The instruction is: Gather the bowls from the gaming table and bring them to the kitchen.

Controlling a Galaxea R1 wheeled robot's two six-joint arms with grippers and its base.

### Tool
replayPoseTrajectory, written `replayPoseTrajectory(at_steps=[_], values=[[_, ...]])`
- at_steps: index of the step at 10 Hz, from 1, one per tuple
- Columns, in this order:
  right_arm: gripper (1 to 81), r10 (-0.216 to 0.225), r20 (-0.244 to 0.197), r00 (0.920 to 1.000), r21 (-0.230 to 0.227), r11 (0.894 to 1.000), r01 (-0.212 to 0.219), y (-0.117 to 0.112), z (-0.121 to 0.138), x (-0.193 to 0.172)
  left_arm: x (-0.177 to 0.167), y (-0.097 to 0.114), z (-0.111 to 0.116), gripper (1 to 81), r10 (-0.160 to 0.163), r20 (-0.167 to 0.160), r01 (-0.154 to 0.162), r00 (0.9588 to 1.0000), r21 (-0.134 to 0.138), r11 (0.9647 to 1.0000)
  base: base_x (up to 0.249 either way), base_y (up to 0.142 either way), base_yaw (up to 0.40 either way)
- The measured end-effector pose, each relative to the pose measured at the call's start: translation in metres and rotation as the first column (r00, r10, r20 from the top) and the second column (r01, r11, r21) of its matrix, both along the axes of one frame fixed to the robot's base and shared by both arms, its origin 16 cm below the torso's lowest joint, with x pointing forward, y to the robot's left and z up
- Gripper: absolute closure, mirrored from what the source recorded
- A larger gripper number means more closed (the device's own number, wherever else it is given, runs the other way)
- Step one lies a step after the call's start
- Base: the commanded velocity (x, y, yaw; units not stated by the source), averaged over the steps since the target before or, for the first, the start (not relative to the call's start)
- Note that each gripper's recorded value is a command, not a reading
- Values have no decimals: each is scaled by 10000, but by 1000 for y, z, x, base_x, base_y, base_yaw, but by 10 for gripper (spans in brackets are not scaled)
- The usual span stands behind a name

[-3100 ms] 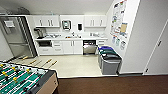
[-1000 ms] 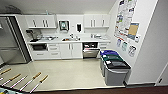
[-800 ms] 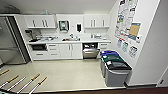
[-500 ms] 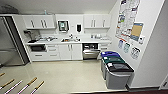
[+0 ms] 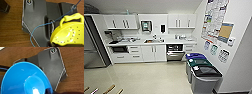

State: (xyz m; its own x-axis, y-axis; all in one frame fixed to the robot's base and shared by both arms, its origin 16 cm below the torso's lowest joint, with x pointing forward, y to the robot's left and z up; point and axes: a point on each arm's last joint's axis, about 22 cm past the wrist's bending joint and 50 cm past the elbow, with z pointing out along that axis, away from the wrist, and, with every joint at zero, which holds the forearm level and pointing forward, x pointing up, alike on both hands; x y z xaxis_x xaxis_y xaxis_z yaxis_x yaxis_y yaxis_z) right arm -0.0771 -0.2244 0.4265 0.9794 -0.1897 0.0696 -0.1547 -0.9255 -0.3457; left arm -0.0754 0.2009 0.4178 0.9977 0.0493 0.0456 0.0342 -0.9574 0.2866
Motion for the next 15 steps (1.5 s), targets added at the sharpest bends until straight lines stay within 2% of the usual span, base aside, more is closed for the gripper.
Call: replayPoseTrajectory(at_steps=[6, 8, 15], values=[[811, 1, 4, 10000, -11, 10000, -1, 0, 0, 0, 0, 0, 0, 811, -3, 10, 3, 10000, 0, 10000, 231, 0, 0], [811, 2, 4, 10000, 81, 10000, -2, 7, 0, 1, 1, 3, 0, 811, -3, 7, 3, 10000, 35, 10000, 227, 0, 0], [811, 24, 37, 10000, 68, 10000, -25, 8, 0, 7, 0, 2, 0, 811, 9, 0, -9, 10000, 20, 10000, 182, 0, 0]])
